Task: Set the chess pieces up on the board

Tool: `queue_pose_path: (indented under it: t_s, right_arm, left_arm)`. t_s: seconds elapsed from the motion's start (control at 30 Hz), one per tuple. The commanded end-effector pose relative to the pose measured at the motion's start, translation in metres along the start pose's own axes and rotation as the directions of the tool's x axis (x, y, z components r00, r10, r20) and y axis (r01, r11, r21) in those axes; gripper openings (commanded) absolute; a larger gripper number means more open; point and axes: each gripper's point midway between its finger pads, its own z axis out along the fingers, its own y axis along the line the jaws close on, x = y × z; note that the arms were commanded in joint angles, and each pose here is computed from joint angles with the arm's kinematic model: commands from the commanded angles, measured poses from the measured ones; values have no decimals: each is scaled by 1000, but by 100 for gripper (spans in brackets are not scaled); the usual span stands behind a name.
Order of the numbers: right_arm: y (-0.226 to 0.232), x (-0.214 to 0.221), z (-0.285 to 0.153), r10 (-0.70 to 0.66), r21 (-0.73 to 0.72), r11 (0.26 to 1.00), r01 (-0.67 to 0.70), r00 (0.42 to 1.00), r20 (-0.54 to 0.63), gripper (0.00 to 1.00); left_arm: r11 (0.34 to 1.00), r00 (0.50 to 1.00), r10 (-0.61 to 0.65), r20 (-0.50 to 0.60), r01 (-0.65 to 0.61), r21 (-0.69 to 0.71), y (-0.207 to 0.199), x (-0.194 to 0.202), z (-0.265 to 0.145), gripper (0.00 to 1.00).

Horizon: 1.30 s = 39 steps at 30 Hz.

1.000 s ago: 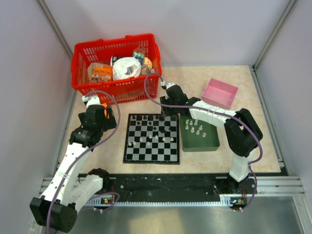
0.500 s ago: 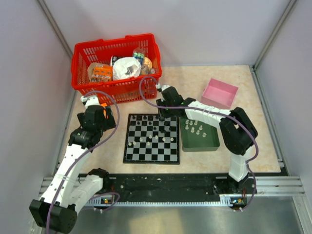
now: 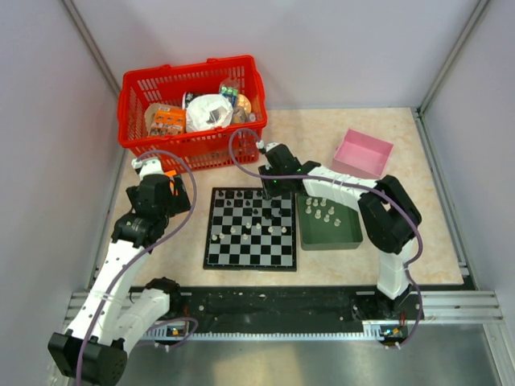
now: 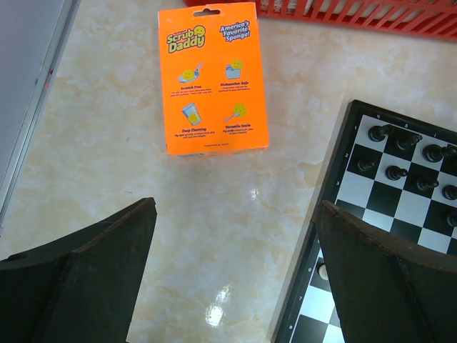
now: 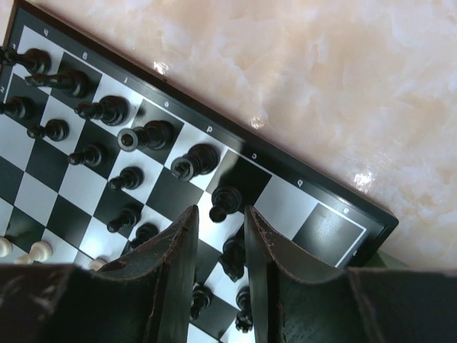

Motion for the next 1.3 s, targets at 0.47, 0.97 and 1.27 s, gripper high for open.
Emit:
queue_pose_path:
  t_s: [0.47, 0.97, 1.27]
  right_arm:
    - [12, -17, 5, -13, -15, 1000, 13, 1000, 26, 23]
    - [10, -27, 8, -9, 10, 1000, 9, 999, 49, 13]
    - [6, -27, 11, -6, 32, 999, 5, 999, 51, 15]
  left_arm:
    - [1000, 999, -8, 52, 8, -3, 1, -15, -5, 99]
    - [1000, 998, -10, 56, 10, -2, 1, -16, -6, 99]
    - [1000, 998, -11, 56, 11, 3, 0, -15, -6, 99]
